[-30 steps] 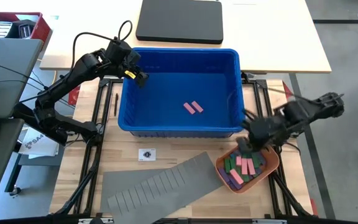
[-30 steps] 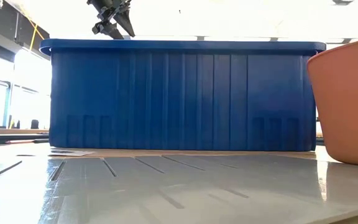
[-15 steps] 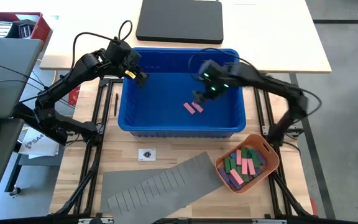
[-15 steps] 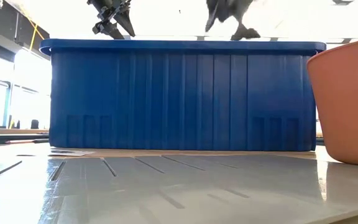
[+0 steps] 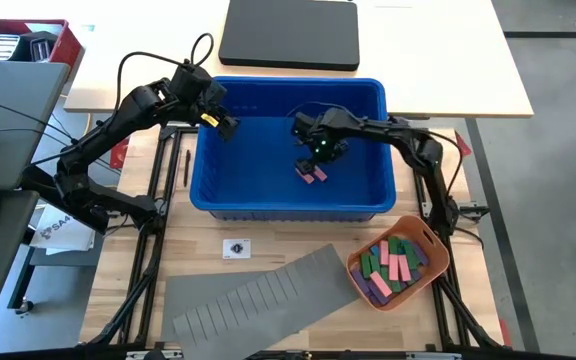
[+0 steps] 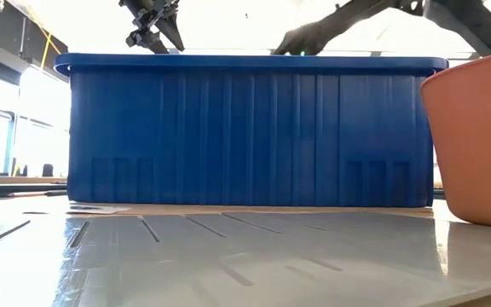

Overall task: Sort blocks
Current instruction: Put the pink block into the orange bin

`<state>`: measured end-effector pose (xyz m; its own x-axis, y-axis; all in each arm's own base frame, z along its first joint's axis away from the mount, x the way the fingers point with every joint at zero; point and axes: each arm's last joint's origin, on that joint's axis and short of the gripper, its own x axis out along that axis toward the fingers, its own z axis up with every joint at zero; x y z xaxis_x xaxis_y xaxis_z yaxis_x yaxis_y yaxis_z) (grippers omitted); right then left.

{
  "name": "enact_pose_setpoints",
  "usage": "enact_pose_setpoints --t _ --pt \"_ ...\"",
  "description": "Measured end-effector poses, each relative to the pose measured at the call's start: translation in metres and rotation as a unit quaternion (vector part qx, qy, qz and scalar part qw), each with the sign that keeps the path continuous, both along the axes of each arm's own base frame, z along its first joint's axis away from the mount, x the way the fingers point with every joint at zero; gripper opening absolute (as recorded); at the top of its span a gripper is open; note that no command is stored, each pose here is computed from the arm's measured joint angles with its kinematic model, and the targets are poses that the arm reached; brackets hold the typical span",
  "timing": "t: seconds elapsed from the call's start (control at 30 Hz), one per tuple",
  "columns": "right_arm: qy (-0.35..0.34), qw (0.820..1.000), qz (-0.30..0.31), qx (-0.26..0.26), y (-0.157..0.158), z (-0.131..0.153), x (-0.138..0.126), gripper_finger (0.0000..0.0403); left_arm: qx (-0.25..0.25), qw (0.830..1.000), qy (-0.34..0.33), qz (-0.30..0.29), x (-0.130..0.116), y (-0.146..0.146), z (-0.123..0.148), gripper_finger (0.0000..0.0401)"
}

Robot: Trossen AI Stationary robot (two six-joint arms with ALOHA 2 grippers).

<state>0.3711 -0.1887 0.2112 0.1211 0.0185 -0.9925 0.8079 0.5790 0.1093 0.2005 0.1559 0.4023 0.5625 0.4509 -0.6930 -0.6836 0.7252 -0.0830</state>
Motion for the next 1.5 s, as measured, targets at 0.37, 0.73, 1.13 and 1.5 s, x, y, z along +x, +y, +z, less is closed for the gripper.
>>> enact_pose_setpoints --t 0.37,0.73,1.13,1.5 --pt "0.057 0.998 0.009 -0.006 -0.008 -0.049 0.01 0.0273 0.0 1.0 0.0 0.0 0.0 0.0 0.0 0.0238" --pt "0.071 0.997 0.03 0.01 -0.009 -0.065 0.012 0.0115 -0.001 1.0 0.001 0.0 0.0 0.0 0.0 0.0238" --pt "-0.029 0.996 0.028 -0.073 0.006 0.034 -0.006 0.0091 0.0 1.0 0.0 0.0 0.0 0.0 0.0 0.0238" --pt "-0.258 0.948 0.188 0.02 0.106 0.15 -0.055 0.0091 0.0 1.0 0.0 0.001 0.0 0.0 0.0 0.0238"
